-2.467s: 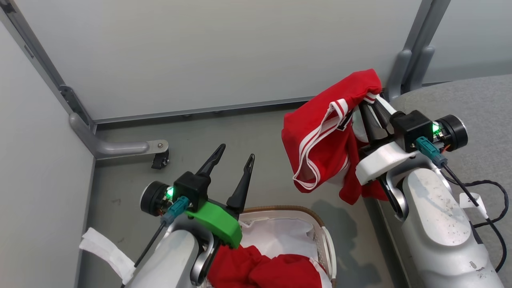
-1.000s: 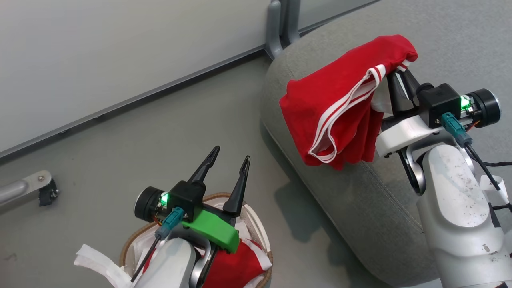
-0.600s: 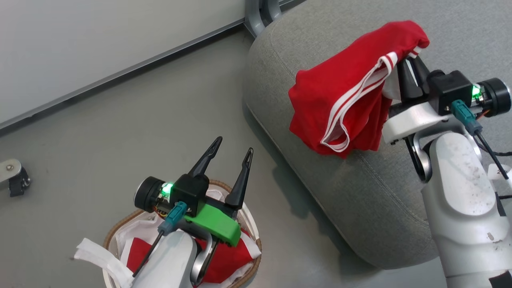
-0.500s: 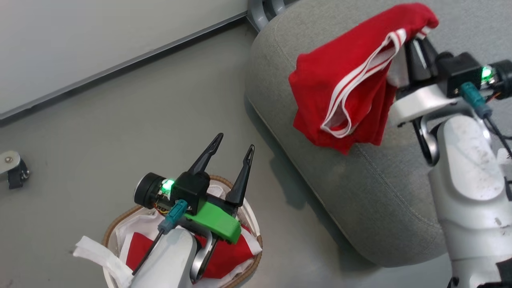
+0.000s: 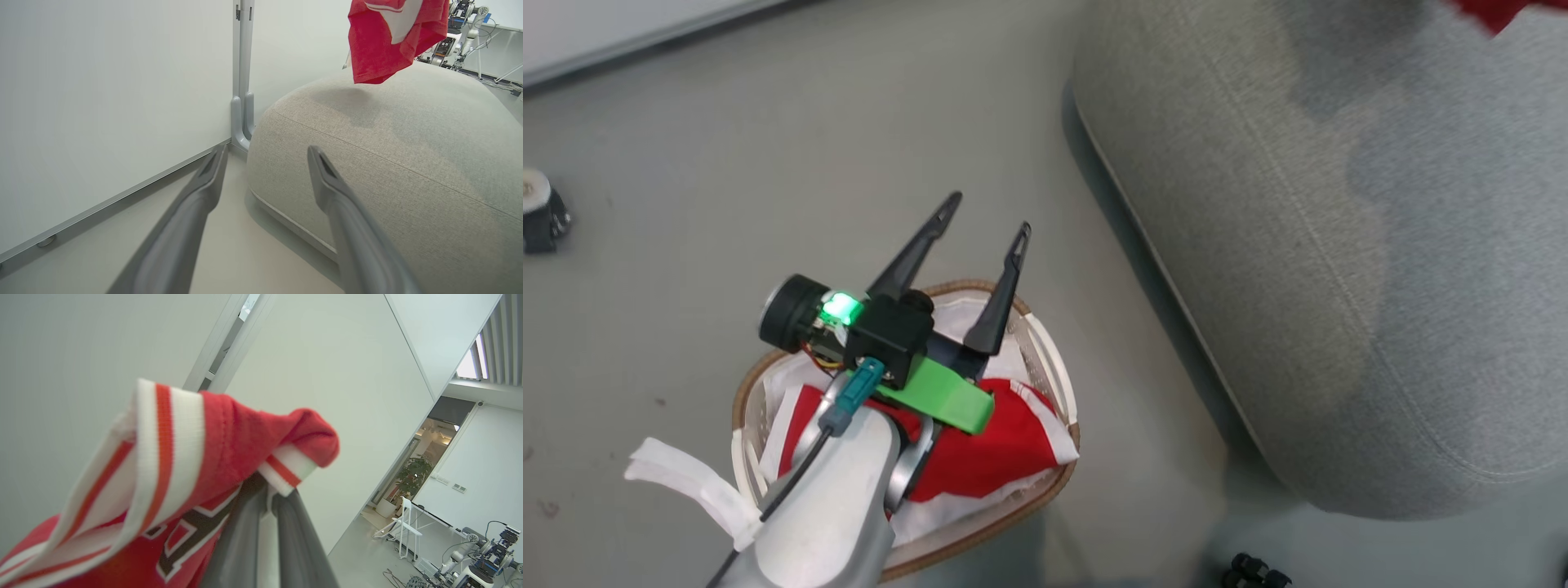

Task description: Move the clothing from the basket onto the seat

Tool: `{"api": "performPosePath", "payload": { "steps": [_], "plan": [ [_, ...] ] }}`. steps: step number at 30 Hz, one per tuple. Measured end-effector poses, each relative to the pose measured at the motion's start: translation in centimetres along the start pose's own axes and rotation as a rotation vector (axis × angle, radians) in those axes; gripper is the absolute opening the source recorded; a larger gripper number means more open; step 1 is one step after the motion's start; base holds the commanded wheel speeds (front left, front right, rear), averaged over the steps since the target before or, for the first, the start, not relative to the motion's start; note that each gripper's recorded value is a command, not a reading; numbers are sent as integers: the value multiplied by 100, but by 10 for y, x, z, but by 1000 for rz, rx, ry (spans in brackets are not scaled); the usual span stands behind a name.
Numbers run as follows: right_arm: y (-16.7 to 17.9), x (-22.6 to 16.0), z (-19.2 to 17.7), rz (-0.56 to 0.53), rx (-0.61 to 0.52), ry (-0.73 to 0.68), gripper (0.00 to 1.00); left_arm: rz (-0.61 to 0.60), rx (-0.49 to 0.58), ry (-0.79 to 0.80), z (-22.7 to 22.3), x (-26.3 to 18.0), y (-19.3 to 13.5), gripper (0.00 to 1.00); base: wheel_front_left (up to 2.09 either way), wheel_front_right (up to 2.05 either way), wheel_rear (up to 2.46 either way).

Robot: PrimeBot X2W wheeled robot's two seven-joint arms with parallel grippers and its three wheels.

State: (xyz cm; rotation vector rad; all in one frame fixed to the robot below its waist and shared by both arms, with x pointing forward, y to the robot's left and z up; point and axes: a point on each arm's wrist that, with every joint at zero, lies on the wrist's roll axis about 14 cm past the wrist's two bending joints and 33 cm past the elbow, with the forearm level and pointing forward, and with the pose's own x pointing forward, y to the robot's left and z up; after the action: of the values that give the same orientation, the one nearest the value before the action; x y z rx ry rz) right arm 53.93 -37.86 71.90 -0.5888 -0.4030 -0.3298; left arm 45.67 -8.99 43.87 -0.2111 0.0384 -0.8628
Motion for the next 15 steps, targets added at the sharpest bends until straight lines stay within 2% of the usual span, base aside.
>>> {"api": "performPosePath", "payload": {
  "steps": [5,8,12,15],
  "plan": [
    [-5,18,-34,-46,-8,51,0,46,-7,19,-21,-1,28,100,0,0,0],
    [7,15,-73,-50,-7,130,0,69,-7,26,-33,0,45,100,0,0,0],
    [34,1,-125,-29,6,242,0,83,-19,45,-52,2,57,100,0,0,0],
    [62,-28,-174,6,24,369,0,93,-43,65,-69,2,63,100,0,0,0]
  ]
}}
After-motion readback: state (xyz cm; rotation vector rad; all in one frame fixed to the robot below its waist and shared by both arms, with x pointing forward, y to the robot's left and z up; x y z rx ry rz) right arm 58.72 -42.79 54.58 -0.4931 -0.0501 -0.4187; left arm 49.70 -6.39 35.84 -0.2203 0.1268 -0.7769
